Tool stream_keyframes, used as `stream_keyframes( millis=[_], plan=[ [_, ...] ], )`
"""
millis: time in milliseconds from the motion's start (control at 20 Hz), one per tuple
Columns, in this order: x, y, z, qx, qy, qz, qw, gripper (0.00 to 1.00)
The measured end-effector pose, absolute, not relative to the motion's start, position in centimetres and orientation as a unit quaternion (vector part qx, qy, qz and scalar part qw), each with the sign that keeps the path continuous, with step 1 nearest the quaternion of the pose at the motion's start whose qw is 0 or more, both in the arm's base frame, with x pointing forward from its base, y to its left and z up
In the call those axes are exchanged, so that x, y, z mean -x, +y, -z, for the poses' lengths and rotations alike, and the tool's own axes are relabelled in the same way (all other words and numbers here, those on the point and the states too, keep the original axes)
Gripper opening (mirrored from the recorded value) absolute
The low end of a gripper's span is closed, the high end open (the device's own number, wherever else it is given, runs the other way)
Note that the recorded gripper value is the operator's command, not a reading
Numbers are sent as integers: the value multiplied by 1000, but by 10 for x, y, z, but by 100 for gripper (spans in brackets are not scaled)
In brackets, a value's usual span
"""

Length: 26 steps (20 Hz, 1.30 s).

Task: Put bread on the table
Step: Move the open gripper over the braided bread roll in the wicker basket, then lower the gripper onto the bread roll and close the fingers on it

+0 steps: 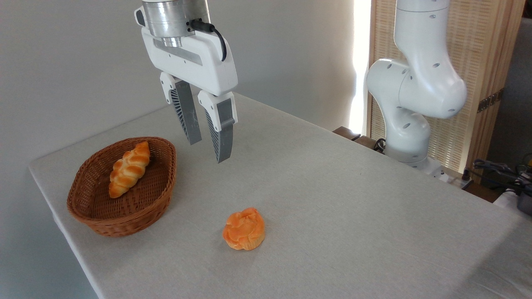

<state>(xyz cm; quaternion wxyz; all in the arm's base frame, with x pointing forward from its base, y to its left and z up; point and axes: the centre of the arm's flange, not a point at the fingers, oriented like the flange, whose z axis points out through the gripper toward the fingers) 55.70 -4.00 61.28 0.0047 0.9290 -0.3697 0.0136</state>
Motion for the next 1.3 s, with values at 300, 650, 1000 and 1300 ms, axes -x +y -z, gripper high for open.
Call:
stream_keyframes(
  millis=[300,650,1000,1300],
  plan=[
    [-557,-39,-614,-929,-369,-16,4,100],
    [-558,-54,-616,-925,-378,-28,15,100],
    [-562,-155,-598,-894,-431,-99,69,100],
    [-570,-224,-535,-887,-422,-136,128,100]
  ],
)
